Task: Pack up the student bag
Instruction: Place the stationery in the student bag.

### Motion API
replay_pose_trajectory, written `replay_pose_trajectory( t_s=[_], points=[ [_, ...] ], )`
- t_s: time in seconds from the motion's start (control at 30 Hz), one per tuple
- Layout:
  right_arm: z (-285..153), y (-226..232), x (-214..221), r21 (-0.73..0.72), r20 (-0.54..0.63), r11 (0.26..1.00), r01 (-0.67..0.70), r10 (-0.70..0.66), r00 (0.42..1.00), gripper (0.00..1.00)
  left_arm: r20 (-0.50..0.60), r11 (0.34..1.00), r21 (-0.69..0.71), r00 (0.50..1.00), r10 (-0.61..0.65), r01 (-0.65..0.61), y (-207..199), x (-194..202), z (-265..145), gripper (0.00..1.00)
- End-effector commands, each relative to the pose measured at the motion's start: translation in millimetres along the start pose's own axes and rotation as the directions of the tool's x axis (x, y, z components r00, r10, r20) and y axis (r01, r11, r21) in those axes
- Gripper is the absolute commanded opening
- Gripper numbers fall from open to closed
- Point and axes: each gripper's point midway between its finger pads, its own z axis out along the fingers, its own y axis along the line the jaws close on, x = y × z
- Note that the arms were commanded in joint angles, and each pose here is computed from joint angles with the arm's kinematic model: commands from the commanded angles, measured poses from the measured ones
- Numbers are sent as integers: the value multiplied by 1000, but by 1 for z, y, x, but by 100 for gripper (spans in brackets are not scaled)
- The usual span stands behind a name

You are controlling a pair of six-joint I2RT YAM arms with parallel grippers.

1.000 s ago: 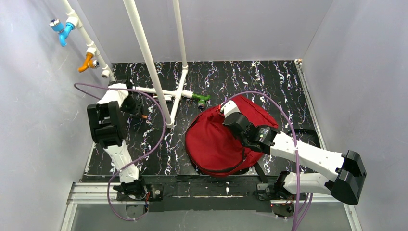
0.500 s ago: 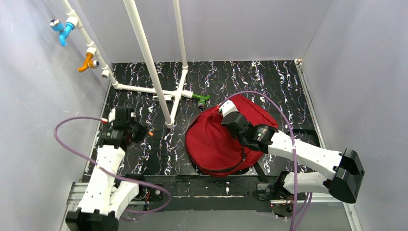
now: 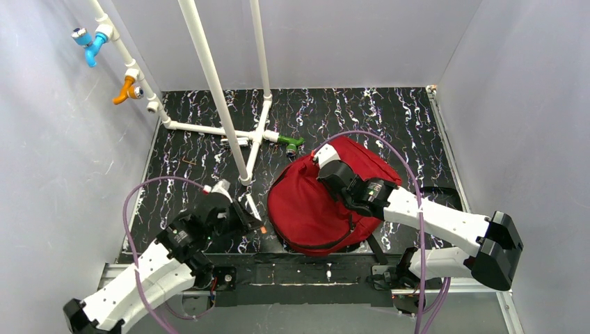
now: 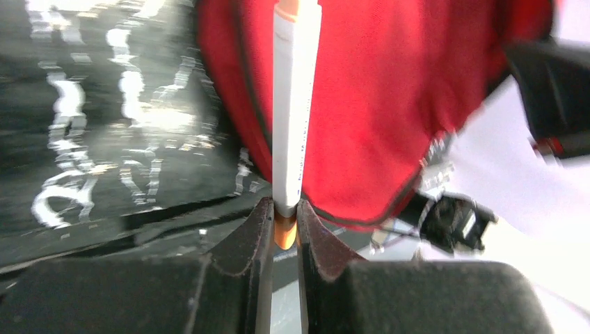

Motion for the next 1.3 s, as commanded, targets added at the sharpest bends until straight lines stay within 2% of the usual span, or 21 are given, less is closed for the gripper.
replay_pose_trajectory(
  t_s=[0.0, 0.1, 0.2, 0.27, 0.4, 0.6, 0.7, 0.87, 0.97, 1.1, 1.27],
  points=[
    [-6, 11, -33, -52, 79, 997, -61, 65, 995, 1, 114, 964, 244, 990, 82, -108, -63, 3, -2, 0],
    [-7, 9, -33, -47, 80, 997, -62, 65, 995, 1, 96, 922, 319, 976, 197, -218, -98, 23, 8, 0],
    [-8, 8, -33, -43, 83, 997, -63, 66, 994, 1, 28, 872, 384, 948, 318, -304, -134, 49, 26, 0],
    [-9, 7, -32, -39, 83, 997, -63, 66, 994, 1, -50, 856, 412, 930, 364, -313, -151, 68, 39, 0],
    [-12, 4, -39, -38, 102, 996, -82, 85, 991, 1, -96, 815, 474, 900, 425, -335, -185, 83, 55, 0],
    [-29, 5, -59, -97, 179, 984, -150, 165, 970, 1, -157, 807, 522, 898, 411, -278, -217, 98, 80, 0],
    [-34, 7, -63, -128, 203, 977, -169, 193, 960, 1, -190, 834, 499, 910, 369, -235, -223, 97, 93, 0],
    [-35, 7, -58, -133, 197, 976, -175, 199, 960, 1, -260, 880, 459, 928, 266, -123, -225, 86, 109, 0],
    [-37, 5, -55, -129, 199, 976, -178, 202, 959, 1, -315, 880, 469, 915, 251, -80, -234, 85, 112, 0],
    [-39, 1, -52, -117, 203, 976, -182, 202, 958, 1, -313, 881, 469, 920, 236, -66, -234, 74, 113, 0],
    [-41, 2, -52, -130, 202, 974, -184, 207, 957, 1, -393, 898, 439, 906, 159, 33, -237, 53, 125, 4]
  ],
)
